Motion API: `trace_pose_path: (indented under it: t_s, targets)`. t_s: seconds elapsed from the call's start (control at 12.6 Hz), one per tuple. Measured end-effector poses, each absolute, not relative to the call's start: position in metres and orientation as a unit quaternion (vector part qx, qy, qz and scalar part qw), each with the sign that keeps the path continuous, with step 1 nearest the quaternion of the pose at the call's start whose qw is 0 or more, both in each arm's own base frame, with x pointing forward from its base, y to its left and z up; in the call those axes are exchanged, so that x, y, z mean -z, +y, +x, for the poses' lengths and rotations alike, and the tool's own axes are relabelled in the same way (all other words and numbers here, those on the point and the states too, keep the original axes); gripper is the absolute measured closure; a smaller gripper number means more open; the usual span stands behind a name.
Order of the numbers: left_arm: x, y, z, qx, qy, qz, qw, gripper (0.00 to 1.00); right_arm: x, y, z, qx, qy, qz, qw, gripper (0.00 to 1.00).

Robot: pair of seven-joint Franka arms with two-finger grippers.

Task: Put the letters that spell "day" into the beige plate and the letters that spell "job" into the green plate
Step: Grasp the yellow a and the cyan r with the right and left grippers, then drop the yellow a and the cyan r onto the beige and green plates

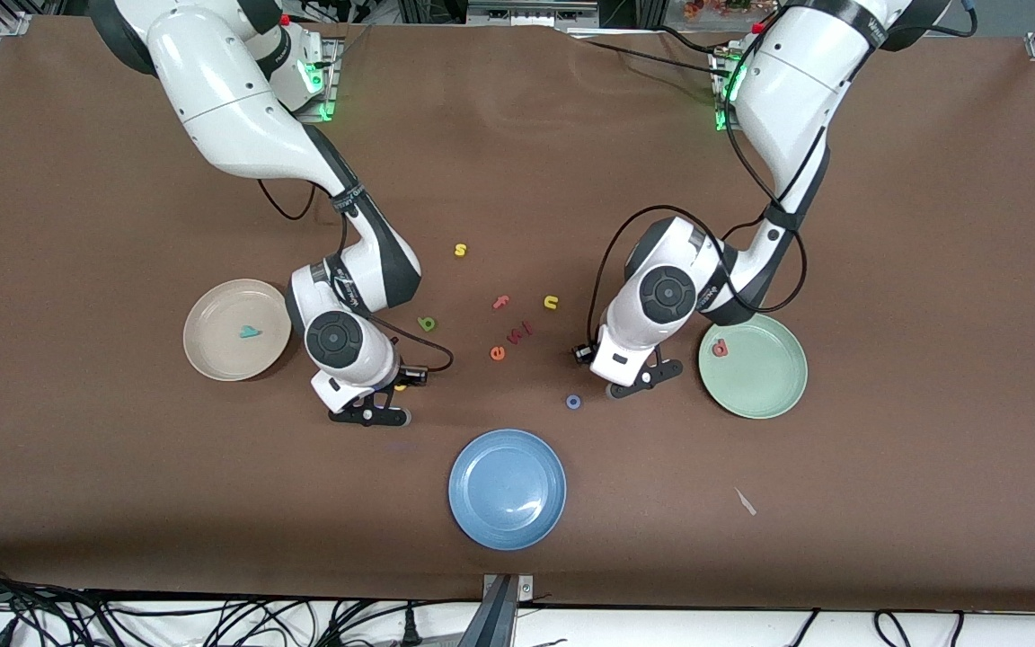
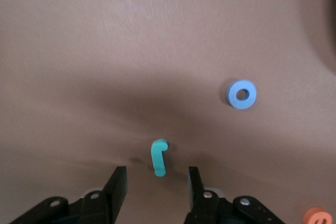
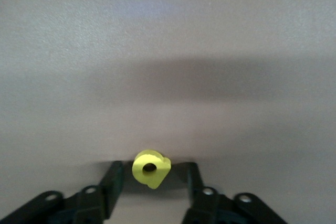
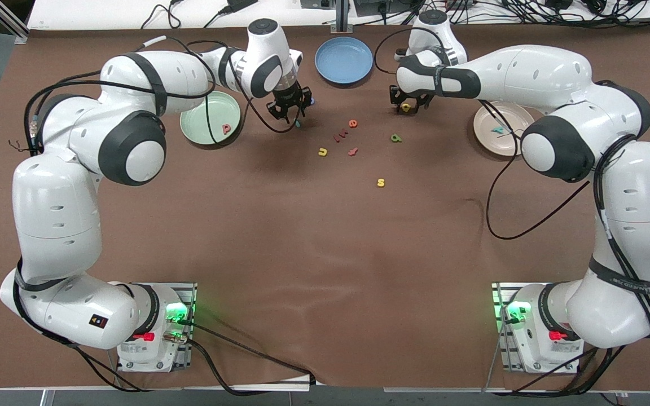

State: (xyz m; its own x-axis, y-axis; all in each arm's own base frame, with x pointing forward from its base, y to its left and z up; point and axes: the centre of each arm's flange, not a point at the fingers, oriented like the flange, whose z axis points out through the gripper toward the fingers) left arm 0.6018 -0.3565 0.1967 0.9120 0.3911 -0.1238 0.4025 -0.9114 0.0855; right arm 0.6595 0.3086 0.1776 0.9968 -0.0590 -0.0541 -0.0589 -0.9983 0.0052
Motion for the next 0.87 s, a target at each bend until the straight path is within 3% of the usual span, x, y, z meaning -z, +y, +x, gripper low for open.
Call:
trace_pose_path:
  t_s: [0.08,0.24,0.71,0.87]
  targets:
    - [-0.192,-0.359,0.599,0.054,0.204,0.976,0.053,0.46,-0.178,0.309,0.66,0.027,-0.03,0.999,0.002,0.49]
    - [-0.188,-0.361,0.598,0.056,0.206,0.976,0.052,0.48,-0.179,0.309,0.661,0.025,-0.03,0.999,0.001,0.7]
    - [-0.177,-0.355,0.599,0.06,0.213,0.974,0.045,0.53,-0.18,0.309,0.661,0.025,-0.029,0.999,0.001,0.7]
    - [-0.178,-0.355,0.599,0.06,0.23,0.97,0.045,0.78,-0.182,0.308,0.662,0.024,-0.03,0.999,0.0,0.7]
